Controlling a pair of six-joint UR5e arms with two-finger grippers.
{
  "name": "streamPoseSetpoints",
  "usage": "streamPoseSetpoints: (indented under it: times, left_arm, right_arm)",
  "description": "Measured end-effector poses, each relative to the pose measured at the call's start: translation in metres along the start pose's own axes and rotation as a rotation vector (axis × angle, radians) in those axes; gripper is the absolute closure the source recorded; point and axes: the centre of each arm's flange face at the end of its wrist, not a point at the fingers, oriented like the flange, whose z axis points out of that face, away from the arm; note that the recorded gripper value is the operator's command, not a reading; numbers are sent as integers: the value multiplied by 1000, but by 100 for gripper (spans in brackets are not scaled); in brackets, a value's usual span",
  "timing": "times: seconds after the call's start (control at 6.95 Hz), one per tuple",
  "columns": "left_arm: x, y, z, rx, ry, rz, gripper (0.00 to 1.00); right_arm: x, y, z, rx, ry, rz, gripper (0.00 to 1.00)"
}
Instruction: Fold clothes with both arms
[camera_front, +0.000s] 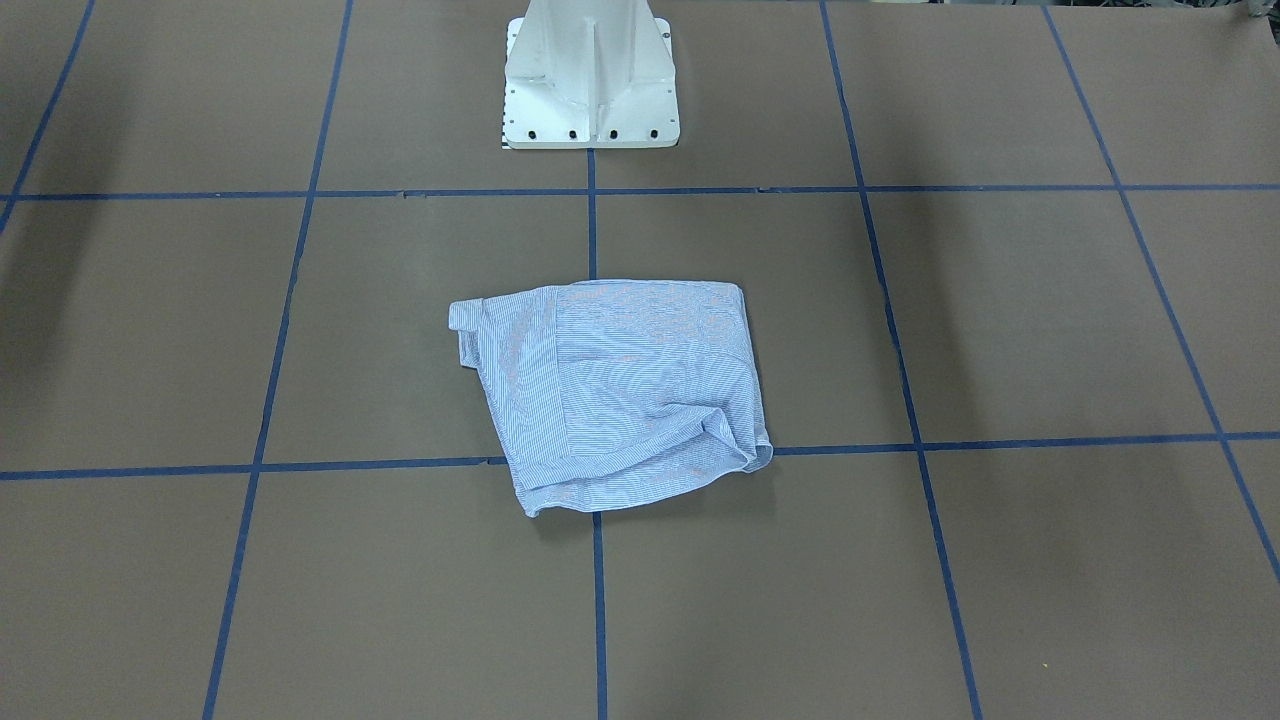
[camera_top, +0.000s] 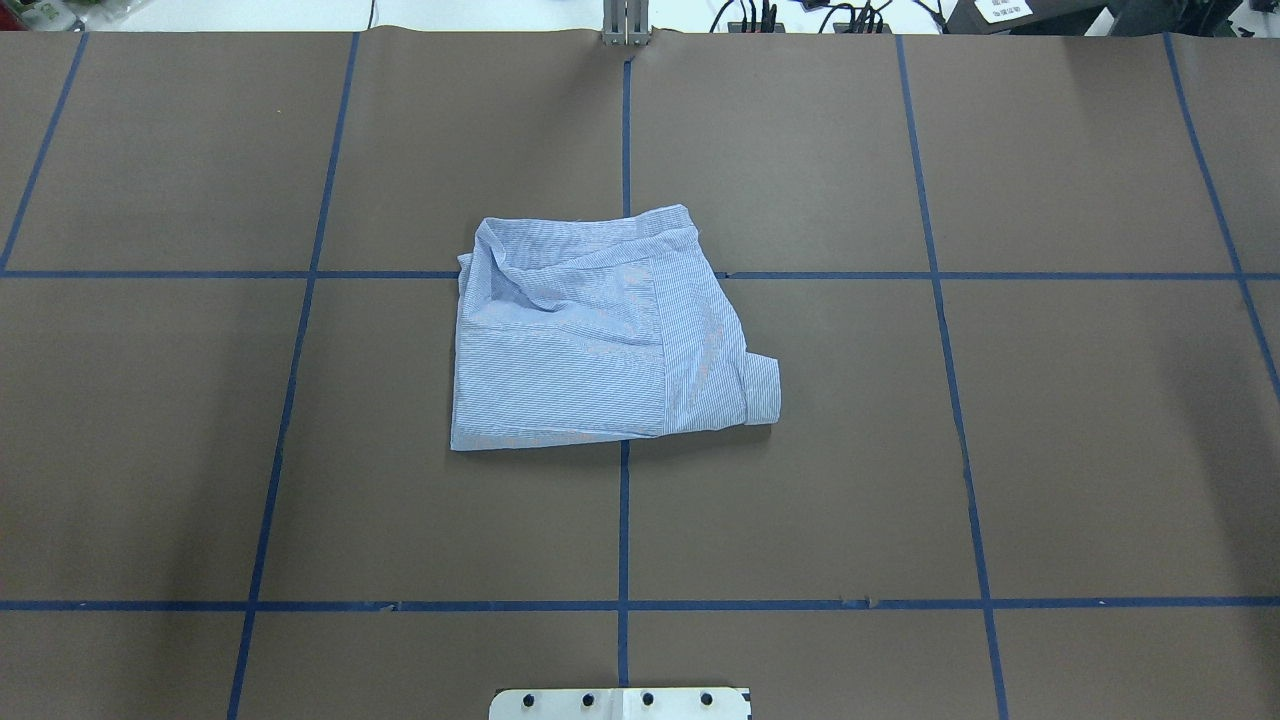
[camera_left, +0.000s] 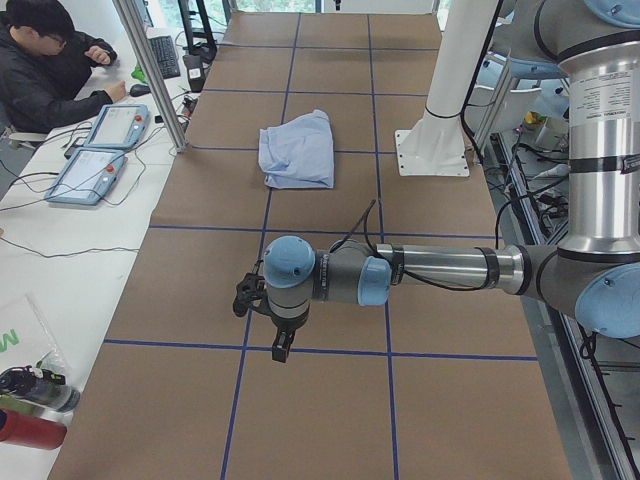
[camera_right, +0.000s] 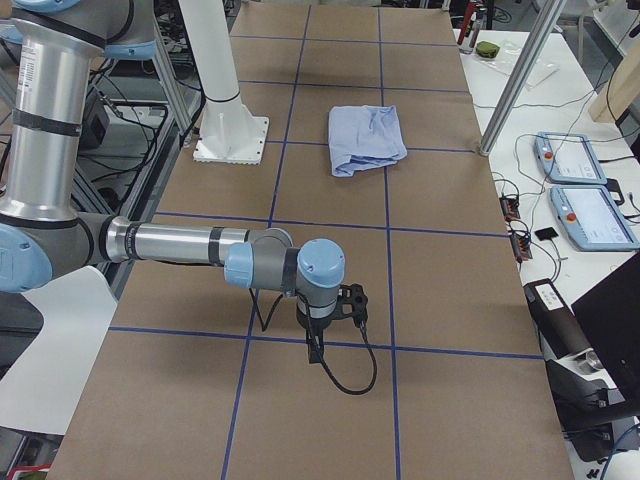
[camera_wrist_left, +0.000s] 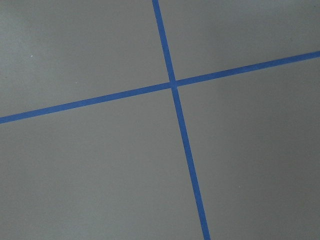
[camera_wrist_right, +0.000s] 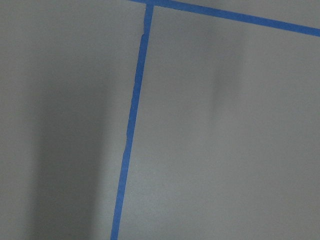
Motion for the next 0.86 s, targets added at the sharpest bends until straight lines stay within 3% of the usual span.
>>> streamPoseSetpoints:
  times: [0.86]
  left_arm:
    - [-9, 3, 9, -15, -2, -13, 0]
  right_arm:
    - [0, 1, 0, 0, 0, 0, 0]
